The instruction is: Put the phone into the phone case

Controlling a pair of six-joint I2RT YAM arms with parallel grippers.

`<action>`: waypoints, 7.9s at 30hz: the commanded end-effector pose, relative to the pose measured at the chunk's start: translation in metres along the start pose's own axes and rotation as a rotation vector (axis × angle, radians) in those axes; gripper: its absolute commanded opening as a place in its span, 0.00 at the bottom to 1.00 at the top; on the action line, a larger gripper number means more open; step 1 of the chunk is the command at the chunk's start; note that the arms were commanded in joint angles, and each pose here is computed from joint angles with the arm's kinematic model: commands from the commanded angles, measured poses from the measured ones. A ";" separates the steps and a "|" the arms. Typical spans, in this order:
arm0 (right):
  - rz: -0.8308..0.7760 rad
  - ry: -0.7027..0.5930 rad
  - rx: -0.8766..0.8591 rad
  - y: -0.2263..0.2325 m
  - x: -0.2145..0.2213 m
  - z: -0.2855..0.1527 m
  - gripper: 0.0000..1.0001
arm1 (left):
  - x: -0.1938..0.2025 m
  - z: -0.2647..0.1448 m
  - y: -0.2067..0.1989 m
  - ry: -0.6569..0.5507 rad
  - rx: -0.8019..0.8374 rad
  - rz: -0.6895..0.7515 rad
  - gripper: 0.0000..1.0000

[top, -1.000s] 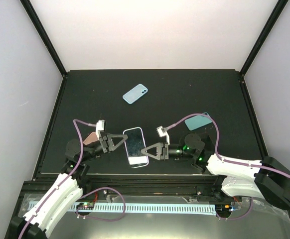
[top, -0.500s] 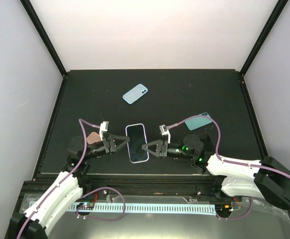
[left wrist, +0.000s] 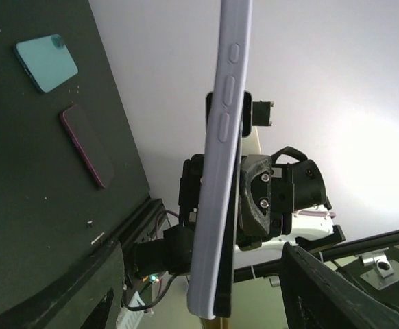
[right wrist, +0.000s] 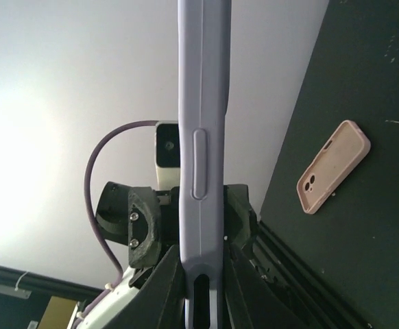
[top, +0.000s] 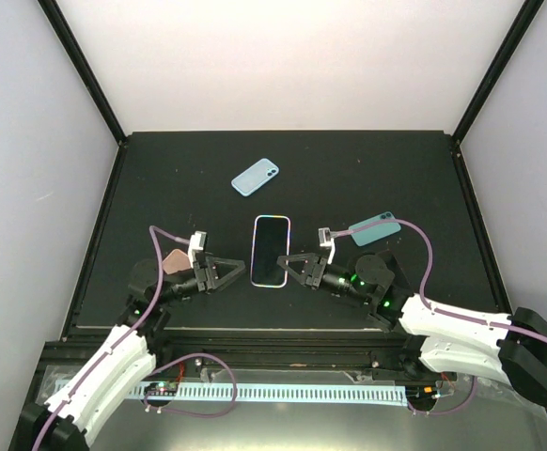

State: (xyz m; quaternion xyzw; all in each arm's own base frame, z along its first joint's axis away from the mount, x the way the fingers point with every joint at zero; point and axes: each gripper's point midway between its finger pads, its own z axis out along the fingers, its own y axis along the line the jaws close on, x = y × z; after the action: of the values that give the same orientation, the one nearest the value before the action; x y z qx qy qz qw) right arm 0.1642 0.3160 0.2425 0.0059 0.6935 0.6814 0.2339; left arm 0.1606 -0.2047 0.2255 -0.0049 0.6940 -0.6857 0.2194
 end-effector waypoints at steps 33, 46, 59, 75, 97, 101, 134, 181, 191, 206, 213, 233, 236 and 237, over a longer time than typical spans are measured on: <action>-0.017 -0.057 -0.013 0.012 -0.015 0.010 0.15 | 0.018 0.022 0.004 0.132 -0.037 -0.013 0.13; -0.042 0.009 0.032 -0.002 -0.003 0.014 0.21 | 0.014 0.023 0.008 0.124 -0.090 0.009 0.02; -0.095 -0.054 0.055 0.008 -0.031 0.009 0.36 | 0.029 0.017 -0.029 0.209 0.054 0.122 0.02; -0.142 -0.088 0.105 0.000 -0.059 0.014 0.16 | 0.033 0.016 -0.013 0.227 -0.013 0.120 0.02; -0.194 0.108 0.343 -0.101 -0.034 0.008 0.07 | 0.010 -0.002 0.039 0.064 -0.365 0.148 0.99; -0.196 0.152 0.369 -0.119 -0.033 0.020 0.07 | 0.010 -0.005 0.044 0.063 -0.397 0.151 0.99; -0.123 0.165 0.706 -0.202 -0.049 -0.016 0.60 | 0.003 -0.012 0.062 0.025 -0.493 0.155 0.99; -0.326 -0.045 0.625 -0.102 -0.068 -0.076 1.00 | -0.126 -0.153 0.218 -0.656 -1.597 -0.468 0.40; -0.322 -0.055 0.632 -0.104 -0.069 -0.076 1.00 | -0.135 -0.141 0.243 -0.576 -1.587 -0.478 0.32; -0.314 -0.042 0.639 -0.108 -0.069 -0.073 1.00 | -0.124 -0.131 0.259 -0.457 -1.575 -0.486 0.04; -0.336 -0.063 0.648 -0.101 -0.074 -0.076 1.00 | -0.127 -0.095 0.250 -0.301 -1.413 -0.361 0.01; -0.406 -0.121 0.749 -0.099 -0.080 -0.106 1.00 | -0.038 0.016 0.169 0.229 -1.017 0.221 0.02; -0.432 -0.130 0.786 -0.099 -0.083 -0.113 1.00 | -0.015 0.035 0.148 0.300 -0.898 0.311 0.01; -0.437 -0.132 0.794 -0.099 -0.083 -0.115 1.00 | -0.008 0.039 0.143 0.319 -0.874 0.325 0.02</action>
State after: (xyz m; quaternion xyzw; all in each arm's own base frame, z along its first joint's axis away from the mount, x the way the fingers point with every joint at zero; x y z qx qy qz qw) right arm 0.2261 0.1877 0.1619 -0.0080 0.8679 0.3326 0.3689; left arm 0.2449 -0.1998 0.0734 0.0258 0.9572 -0.2246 0.1807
